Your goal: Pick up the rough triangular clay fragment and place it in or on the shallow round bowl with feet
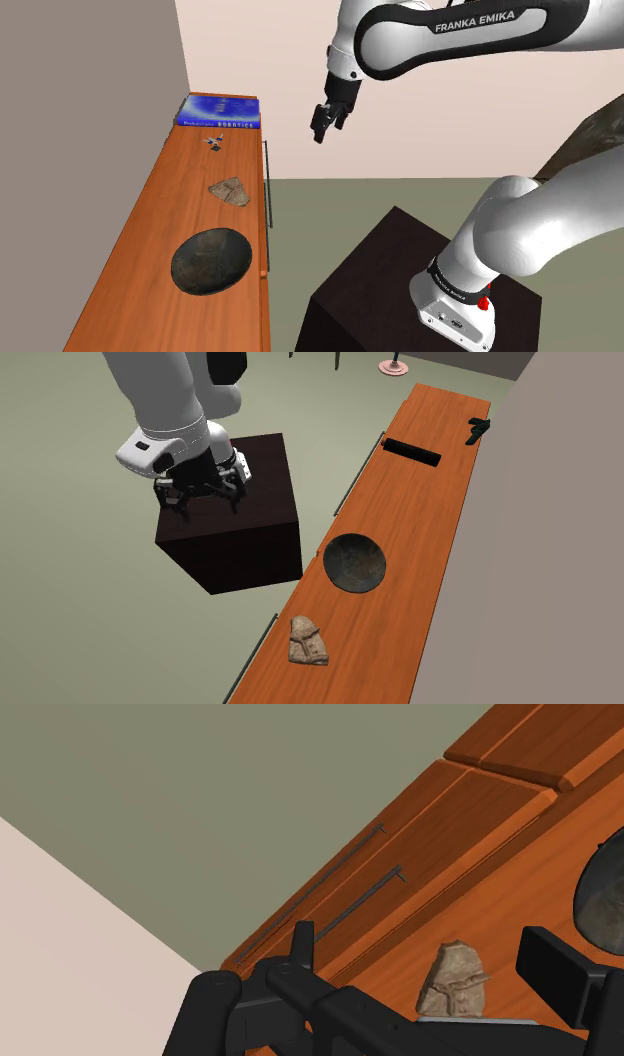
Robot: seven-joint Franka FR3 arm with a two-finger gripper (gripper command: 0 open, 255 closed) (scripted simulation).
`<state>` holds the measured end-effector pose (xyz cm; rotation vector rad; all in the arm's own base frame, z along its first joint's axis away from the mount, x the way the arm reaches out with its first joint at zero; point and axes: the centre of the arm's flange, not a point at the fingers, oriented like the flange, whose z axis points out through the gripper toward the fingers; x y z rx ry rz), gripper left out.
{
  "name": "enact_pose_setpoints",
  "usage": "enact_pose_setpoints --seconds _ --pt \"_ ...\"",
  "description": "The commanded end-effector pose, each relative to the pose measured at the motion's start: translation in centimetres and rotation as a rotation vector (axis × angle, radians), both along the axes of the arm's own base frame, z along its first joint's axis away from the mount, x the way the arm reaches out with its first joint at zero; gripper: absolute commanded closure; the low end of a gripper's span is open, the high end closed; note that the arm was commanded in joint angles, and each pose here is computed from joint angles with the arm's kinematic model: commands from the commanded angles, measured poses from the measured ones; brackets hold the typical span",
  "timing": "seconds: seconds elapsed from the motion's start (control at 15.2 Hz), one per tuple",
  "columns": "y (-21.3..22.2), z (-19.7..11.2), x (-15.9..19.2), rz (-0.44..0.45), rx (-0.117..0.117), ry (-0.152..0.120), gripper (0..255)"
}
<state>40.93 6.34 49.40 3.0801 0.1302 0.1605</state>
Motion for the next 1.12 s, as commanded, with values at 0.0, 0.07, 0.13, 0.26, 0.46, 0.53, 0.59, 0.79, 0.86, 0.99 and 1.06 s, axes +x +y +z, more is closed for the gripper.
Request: enact_pose_setpoints --seconds 0.0,0.07,0.13,0.26,0.46,0.53,0.59,0.79,0.86,0.99,1.06 --pt "1.4 -2.2 1.5 0.002 0.001 0.001 0" --pt "2.0 -3.1 2.2 0.003 0.000 0.003 0" --pt "2.6 -4.1 2.9 0.004 0.000 0.004 0" --pt "3.8 -6.0 4.4 0.006 0.000 0.006 0" --pt "5.5 -8.8 6.5 0.009 -0.001 0.010 0" --pt "6.1 -9.8 7.2 0.010 -0.001 0.012 0" --pt "6.7 -10.8 7.9 0.011 -0.001 0.013 0" --pt "8.5 -13.6 10.0 0.015 -0.002 0.017 0" --pt "9.1 -14.6 10.7 0.016 -0.002 0.018 0" --pt "10.3 -16.5 12.1 0.018 -0.003 0.021 0" --pt "10.9 -17.5 12.8 0.019 -0.003 0.022 0"
